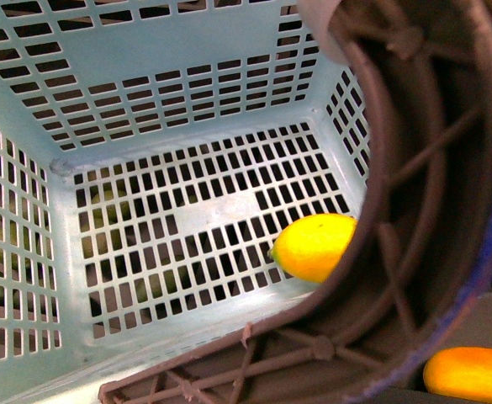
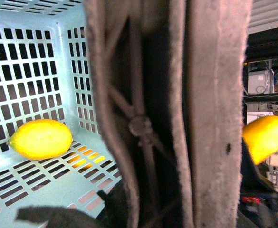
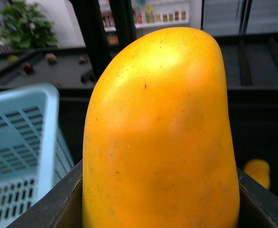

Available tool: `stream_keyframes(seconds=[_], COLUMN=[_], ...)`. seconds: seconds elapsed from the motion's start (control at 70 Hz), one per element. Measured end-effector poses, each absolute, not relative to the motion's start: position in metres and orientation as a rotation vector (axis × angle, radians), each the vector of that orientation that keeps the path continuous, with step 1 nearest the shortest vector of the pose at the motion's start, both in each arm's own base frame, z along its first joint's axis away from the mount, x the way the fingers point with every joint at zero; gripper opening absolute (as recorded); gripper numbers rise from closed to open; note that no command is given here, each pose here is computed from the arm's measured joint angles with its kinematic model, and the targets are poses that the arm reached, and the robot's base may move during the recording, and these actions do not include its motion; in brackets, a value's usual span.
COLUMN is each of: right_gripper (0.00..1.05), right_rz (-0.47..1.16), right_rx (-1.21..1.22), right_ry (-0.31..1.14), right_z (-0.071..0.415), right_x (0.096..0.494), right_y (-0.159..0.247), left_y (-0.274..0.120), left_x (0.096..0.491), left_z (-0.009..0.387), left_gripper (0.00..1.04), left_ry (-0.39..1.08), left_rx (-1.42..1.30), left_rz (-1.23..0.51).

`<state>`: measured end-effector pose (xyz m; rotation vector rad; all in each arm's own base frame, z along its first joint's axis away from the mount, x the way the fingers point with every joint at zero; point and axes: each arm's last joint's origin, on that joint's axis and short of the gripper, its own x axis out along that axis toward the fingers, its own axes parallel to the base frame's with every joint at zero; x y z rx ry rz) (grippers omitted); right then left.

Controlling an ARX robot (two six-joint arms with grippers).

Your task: Pick lemon and mango into basket

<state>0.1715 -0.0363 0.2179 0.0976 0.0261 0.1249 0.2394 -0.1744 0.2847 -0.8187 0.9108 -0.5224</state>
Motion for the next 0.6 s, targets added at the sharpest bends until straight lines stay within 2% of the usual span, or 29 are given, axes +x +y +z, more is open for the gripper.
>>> stream_keyframes(seconds=[0.186, 0.6], right_gripper=[0.63, 0.63], right_rz=[0.18, 0.294], right_rx=[0.139, 0.109], right_ry=[-0.02, 0.08], right_z=[0.239, 0.233], right_x=[0.186, 0.225], right_y=[-0.001, 0.085], left_y=[-0.174, -0.174], left_x=[0.239, 0.239], left_z=[0.285, 0.285], left_gripper=[0.14, 0.14], left_ry=[0.911, 0.911], left_rx=[-0.818, -0.819], left_rz=[-0.523, -0.523])
